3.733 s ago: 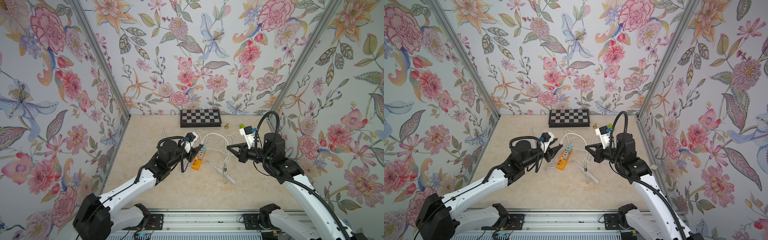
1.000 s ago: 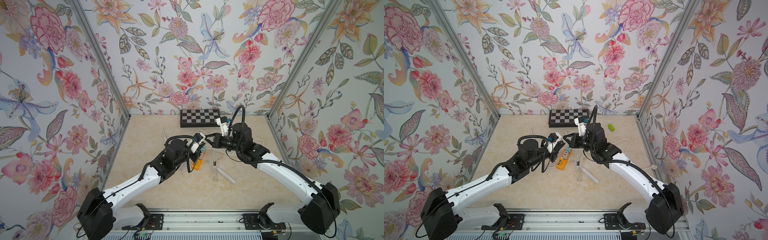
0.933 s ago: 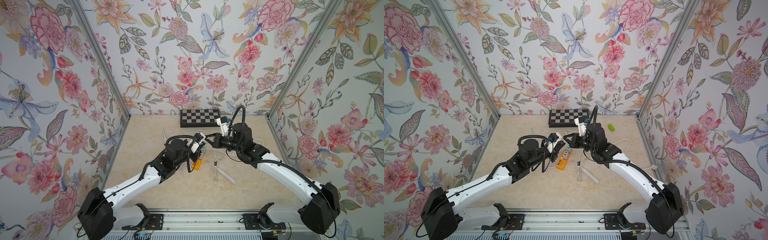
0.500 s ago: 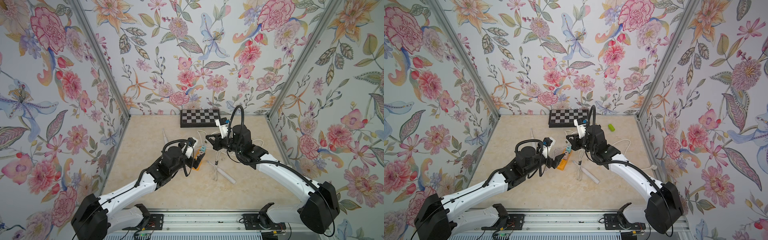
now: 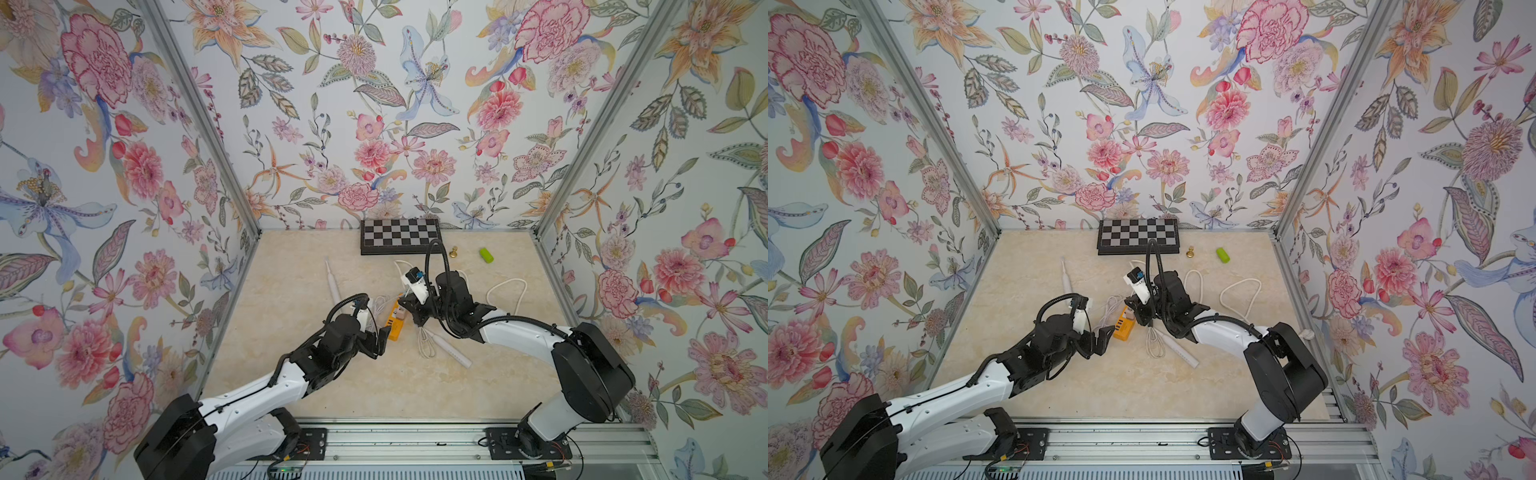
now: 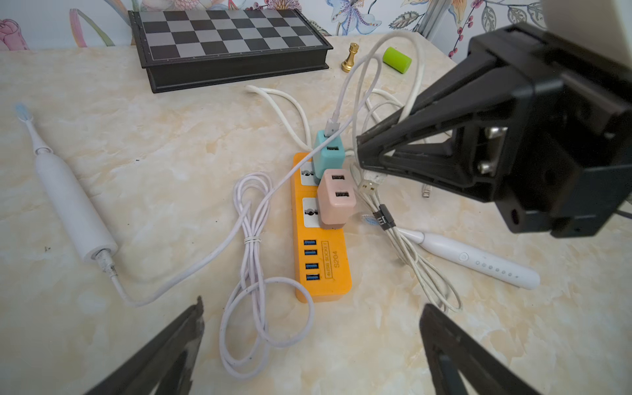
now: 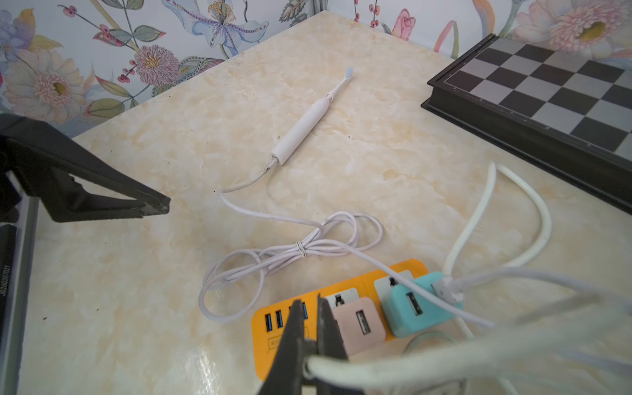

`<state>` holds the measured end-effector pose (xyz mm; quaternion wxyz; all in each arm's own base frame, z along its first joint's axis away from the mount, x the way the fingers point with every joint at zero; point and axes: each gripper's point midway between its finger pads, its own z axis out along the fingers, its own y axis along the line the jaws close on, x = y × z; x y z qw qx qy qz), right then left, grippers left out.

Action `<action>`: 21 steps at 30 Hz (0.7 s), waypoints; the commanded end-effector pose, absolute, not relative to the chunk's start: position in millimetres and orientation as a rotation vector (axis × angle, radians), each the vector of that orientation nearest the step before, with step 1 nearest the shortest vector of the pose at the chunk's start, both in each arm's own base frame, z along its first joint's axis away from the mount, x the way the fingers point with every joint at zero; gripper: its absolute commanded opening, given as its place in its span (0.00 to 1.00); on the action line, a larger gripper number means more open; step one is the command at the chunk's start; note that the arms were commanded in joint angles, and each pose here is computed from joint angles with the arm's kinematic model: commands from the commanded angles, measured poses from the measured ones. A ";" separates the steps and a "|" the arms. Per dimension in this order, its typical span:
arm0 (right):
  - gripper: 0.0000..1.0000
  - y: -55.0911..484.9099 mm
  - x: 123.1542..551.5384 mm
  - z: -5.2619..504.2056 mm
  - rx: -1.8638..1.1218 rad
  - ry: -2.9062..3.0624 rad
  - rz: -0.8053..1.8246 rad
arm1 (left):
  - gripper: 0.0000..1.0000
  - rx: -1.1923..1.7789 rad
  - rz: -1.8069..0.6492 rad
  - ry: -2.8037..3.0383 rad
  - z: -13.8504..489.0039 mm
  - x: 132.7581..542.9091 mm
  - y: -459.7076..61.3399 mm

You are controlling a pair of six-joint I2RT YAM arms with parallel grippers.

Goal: Charge the electric toothbrush
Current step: Insert the charging cable into the plug.

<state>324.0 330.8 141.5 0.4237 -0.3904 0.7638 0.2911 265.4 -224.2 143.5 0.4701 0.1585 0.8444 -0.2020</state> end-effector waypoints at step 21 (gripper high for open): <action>0.00 338.1 342.1 136.8 -1.164 1.767 0.710 | 0.99 0.313 -0.480 2.067 147.1 275.0 -223.5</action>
